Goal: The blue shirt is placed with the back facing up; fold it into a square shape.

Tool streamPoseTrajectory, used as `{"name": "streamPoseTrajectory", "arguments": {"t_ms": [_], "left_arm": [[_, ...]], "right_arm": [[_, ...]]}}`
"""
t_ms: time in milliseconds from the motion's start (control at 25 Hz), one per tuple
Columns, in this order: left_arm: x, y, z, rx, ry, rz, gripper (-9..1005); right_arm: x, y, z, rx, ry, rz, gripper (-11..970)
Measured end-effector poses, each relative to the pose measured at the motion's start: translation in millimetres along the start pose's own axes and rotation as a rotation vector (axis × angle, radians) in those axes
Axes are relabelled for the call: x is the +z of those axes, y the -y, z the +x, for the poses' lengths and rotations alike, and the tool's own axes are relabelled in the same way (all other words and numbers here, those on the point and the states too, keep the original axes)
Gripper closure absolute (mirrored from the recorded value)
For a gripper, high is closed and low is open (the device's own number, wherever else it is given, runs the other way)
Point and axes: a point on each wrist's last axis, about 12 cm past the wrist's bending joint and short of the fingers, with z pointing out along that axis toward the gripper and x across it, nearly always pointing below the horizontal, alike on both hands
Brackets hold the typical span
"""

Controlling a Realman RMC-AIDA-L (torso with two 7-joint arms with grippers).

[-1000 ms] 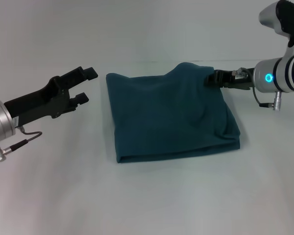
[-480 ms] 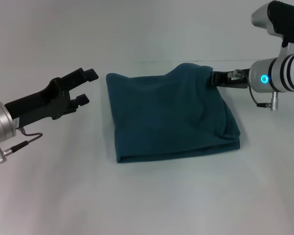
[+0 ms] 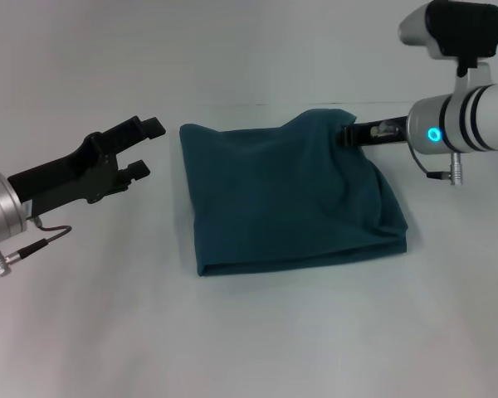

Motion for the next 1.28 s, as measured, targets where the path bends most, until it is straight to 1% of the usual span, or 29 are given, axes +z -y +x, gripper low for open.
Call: {"name": "streamPoseTrajectory", "arguments": {"t_ms": [240,760,1040,1280], "left_arm": [[0.1,-0.8,-1.3,0.001,0.009,-0.008,36],[0.4,-1.2,-2.3,0.002,0.016,-0.014,36],[0.4,-1.3,-2.5,0.0,0.018,-0.016,36],[0.9,-0.9,-2.7,-0.001,0.017,-0.015,36]], "right_arm": [[-1.3,-7.0,-6.6,-0.076,0.008,0.011,919],[-9.6,-14.3,-17.6,-0.146,0.059,0.01,916],[-13.3,-14.9,-18.3,-0.152,0.073,0.006,914],[-13.6,-11.2,-15.3,-0.147,0.067,0.014,913]]}}
